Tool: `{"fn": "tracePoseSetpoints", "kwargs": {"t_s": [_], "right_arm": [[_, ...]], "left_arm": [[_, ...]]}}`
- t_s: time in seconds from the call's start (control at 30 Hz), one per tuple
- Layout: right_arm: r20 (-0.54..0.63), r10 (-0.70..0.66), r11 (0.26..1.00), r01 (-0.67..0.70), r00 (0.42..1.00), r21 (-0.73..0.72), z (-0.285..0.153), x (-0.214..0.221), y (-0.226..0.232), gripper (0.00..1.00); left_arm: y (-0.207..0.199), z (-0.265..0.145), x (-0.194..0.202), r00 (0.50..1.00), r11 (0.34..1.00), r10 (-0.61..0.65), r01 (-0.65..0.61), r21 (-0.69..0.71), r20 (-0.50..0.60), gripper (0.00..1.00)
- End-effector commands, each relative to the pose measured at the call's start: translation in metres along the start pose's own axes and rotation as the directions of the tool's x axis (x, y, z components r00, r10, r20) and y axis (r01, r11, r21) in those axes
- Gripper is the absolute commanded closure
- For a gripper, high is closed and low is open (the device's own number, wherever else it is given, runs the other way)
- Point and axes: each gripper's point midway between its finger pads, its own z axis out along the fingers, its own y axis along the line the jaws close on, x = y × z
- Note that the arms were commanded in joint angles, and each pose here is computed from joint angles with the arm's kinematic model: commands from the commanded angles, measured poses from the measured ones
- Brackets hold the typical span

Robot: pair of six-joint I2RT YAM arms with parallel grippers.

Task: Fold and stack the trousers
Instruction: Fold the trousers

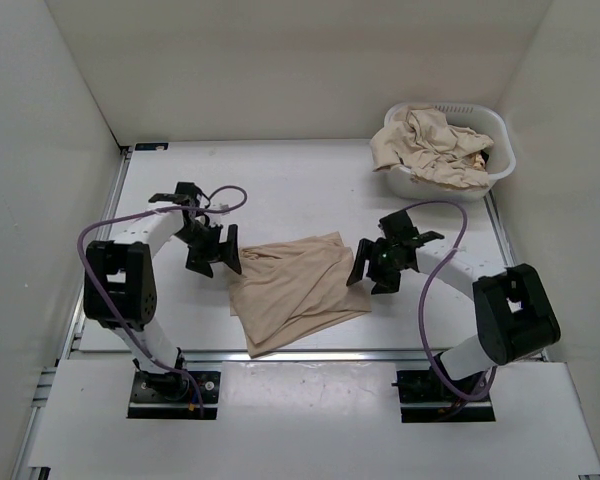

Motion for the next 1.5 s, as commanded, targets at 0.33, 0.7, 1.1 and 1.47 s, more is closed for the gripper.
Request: {"fn": "tracePoseSetpoints", "kwargs": {"t_s": [0.33, 0.7, 1.1, 1.47], "right_arm": [[-0.141, -0.029, 0.999, 0.027, 0.99, -0.018, 0.038, 0.044, -0.01, 0.78], [-0.17, -0.105, 0.993, 0.095, 0.98, -0.066, 0.041, 0.055, 0.016, 0.96], [-0.145, -0.206, 0.978, 0.199, 0.968, -0.062, 0.02, 0.034, 0.032, 0.21], [0.056, -0.336, 0.936, 0.327, 0.94, 0.13, -0.1, -0.015, 0.031, 0.01]], "left_arm": [[-0.003, 0.051, -0.017, 0.996, 0.994, -0.011, 0.021, 0.103, -0.093, 0.63], [0.002, 0.043, -0.105, 0.997, 0.998, 0.052, -0.054, 0.037, 0.05, 0.86], [0.006, 0.02, -0.116, 0.994, 0.998, 0.062, -0.059, -0.025, 0.094, 0.28], [0.033, -0.109, -0.119, 0.92, 0.943, 0.12, 0.012, -0.332, 0.374, 0.0]]}}
